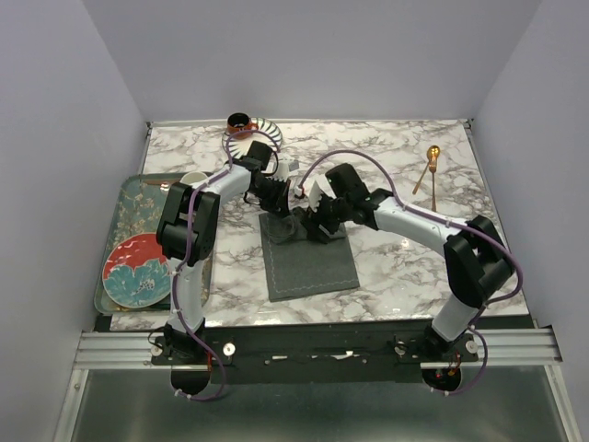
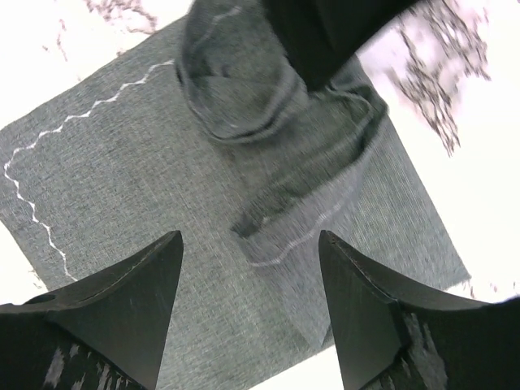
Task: Fold the napkin into a case and place the utensils inside
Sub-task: Pick up the square-folded napkin from the center of the board.
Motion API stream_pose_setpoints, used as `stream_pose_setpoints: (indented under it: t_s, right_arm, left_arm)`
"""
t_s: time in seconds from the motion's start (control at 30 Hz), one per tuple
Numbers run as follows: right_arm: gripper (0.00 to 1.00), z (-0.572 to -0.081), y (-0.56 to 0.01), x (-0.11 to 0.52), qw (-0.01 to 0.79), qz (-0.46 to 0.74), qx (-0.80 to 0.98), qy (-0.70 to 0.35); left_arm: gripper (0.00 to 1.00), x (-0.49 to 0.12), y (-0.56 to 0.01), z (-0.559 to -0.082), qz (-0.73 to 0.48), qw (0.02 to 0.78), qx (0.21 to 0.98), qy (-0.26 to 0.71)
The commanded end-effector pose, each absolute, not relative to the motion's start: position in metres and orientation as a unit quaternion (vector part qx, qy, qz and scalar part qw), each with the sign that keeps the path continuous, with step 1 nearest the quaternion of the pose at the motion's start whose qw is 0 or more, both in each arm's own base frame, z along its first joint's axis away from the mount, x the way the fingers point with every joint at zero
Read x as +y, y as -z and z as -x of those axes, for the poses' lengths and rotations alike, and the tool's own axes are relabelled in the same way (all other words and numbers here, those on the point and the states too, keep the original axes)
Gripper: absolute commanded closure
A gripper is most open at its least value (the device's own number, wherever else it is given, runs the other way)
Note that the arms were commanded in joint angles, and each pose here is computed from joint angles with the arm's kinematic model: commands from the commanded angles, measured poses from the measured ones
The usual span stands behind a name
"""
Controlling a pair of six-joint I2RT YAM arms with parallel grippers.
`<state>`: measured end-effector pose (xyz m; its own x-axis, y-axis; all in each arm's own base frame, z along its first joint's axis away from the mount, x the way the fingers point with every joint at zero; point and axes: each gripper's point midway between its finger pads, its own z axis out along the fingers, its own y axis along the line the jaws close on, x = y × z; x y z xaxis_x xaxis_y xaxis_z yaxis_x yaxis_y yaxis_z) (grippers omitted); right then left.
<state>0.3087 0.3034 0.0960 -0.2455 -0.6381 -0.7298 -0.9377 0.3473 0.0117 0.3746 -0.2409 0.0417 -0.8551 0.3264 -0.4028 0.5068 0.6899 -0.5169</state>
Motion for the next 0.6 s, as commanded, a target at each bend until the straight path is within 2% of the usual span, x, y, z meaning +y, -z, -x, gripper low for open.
stream_pose_setpoints:
  t_s: [0.0,0.13,0.33,0.53,0.57]
  right_arm:
    - [0.23,-0.31,-0.086,0.308,0.335,0.577,0.723,-0.179]
    - [0.24,-0.319,-0.072,0.301,0.327,0.576,0.736,-0.136]
    - [0.37,-0.333,-0.067,0.284,0.328,0.565,0.753,-0.078]
    - [0.65,-0.337,-0.08,0.276,0.328,0.551,0.765,-0.057]
    - [0.76,-0.337,-0.084,0.276,0.331,0.551,0.764,-0.058]
  left_arm:
    - [1.0,-0.242,-0.052,-0.374,-0.229,0.14,0.904,0.334]
    - [1.0,-0.24,-0.051,-0.373,-0.229,0.14,0.904,0.332]
    - [1.0,-0.24,-0.057,-0.371,-0.234,0.143,0.901,0.337]
    - [1.0,-0.24,-0.064,-0.369,-0.236,0.146,0.898,0.34]
    - [1.0,-0.239,-0.069,-0.37,-0.253,0.158,0.893,0.338]
